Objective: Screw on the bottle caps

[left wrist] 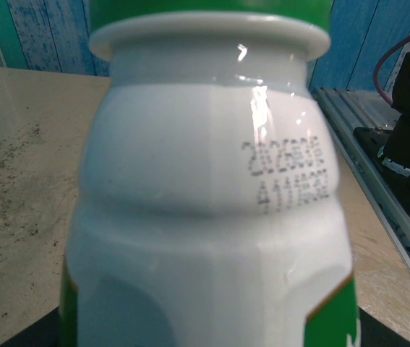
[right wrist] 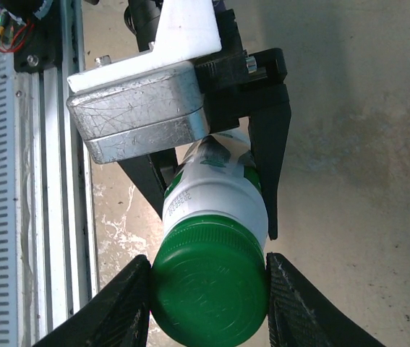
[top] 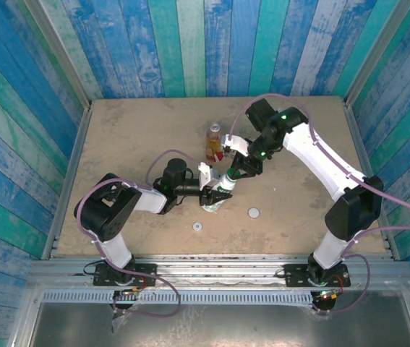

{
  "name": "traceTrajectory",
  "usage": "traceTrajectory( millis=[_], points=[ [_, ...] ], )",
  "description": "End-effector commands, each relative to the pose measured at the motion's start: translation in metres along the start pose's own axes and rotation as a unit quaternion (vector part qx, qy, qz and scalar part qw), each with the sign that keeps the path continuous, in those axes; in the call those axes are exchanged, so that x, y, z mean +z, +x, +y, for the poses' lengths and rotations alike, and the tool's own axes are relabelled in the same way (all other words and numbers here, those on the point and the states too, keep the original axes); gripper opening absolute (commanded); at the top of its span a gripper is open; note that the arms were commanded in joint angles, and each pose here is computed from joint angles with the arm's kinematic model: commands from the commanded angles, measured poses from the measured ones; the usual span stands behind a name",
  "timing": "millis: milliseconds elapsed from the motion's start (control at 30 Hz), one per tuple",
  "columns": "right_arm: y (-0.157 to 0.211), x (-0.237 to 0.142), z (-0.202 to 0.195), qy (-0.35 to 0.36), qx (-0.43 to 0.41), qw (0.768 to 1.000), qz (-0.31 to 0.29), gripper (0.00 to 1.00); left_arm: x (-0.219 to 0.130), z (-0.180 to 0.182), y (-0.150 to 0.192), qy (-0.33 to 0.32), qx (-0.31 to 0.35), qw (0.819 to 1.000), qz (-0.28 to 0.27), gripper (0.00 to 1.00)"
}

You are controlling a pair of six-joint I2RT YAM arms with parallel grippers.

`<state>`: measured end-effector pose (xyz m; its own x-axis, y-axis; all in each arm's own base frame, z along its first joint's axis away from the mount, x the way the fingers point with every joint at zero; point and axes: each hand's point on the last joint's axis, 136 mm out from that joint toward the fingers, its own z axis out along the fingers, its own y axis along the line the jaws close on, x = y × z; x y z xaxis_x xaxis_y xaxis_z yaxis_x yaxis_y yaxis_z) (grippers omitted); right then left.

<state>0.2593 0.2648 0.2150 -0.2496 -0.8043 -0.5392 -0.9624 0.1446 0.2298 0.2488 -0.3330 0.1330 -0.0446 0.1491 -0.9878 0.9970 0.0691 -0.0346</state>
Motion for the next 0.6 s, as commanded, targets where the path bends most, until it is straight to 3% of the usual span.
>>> traceTrajectory(
  millis=[0, 267, 567],
  points=[
    [0.008, 0.016, 0.01, -0.045, 0.045, 0.998, 0.013, 0.42, -0.002, 0.006, -0.054, -0.014, 0.077, 0.994, -0.073, 0.5],
    [0.009, 0.012, 0.009, -0.021, 0.055, 0.998, 0.003, 0.44, -0.003, 0.008, -0.06, -0.018, 0.082, 0.993, -0.083, 0.5],
    [-0.001, 0.013, 0.001, -0.011, 0.099, 0.995, 0.002, 0.38, -0.005, 0.013, -0.067, -0.04, 0.089, 0.991, -0.096, 0.5]
  ],
)
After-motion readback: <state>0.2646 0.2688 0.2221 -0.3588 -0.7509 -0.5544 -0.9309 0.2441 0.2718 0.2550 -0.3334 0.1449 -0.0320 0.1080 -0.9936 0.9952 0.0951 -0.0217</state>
